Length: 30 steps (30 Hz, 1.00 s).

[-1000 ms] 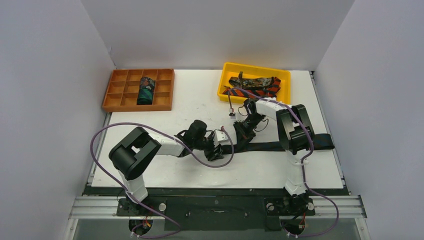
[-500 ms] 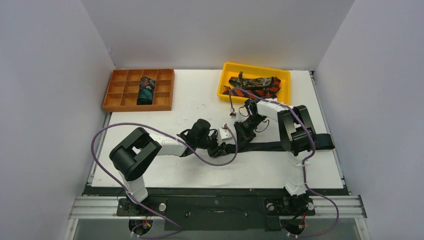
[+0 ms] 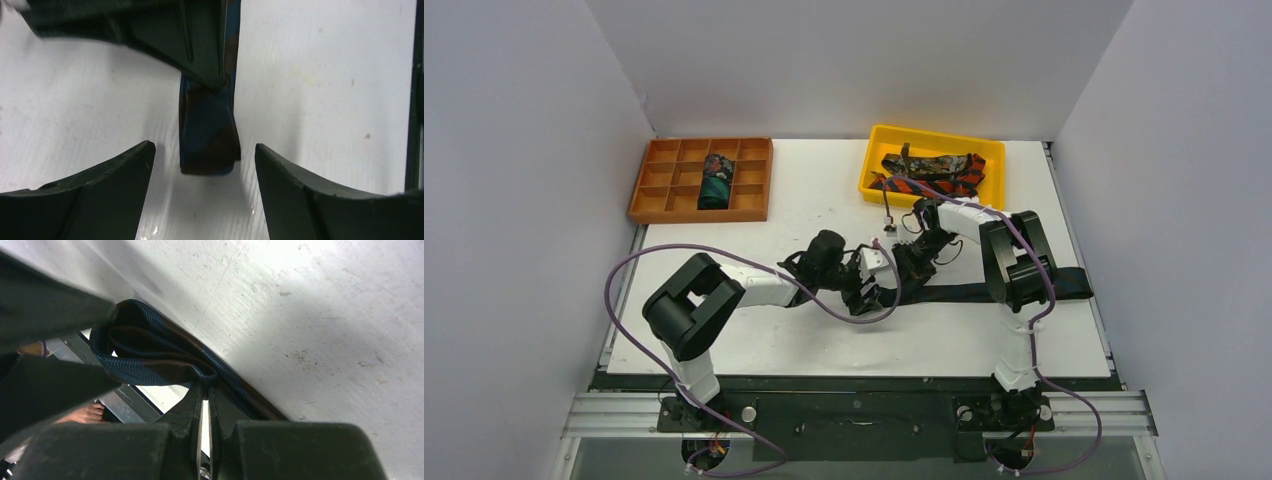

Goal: Roll the ties
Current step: Roll the tie at the center of the board.

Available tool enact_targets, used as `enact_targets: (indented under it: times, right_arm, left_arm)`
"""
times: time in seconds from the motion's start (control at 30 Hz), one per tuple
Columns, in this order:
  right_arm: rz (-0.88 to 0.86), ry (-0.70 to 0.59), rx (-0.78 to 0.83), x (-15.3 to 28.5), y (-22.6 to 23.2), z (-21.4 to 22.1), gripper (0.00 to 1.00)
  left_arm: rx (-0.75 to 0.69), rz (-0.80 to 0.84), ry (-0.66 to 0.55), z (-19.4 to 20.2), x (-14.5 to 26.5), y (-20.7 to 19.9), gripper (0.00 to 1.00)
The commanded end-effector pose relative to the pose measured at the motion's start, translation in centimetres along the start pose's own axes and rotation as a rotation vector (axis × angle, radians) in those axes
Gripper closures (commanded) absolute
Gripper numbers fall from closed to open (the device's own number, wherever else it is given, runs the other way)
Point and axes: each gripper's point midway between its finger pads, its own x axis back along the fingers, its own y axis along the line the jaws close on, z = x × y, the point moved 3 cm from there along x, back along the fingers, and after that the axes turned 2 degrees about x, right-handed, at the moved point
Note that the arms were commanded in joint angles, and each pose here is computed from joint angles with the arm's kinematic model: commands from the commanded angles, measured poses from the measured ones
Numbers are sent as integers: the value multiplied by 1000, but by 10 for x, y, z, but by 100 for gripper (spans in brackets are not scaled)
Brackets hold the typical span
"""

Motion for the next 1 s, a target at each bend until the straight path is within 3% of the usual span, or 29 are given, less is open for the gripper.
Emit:
enact_targets:
  times: [0.0,0.2,0.53,0.73,0.97]
  right_arm:
    - [182,41,58,-14,-38,7,100]
    - [181,42,57,-14,-37,7,100]
    - [174,45,55,-15,-37,9,100]
    - [161,47,52,-17,-36,10,100]
    - [143,35,53,-16,-33,8,100]
  left_arm:
    - [-48,33,31,18,10,-6,28]
    - [-32,9,29,21,-2,-1,31]
    - [-31,-8,-56,-15,-10,9,66]
    - [-20,14,-95,-33,-18,6,67]
    - [-8,34,-89,-27,-41,7,66]
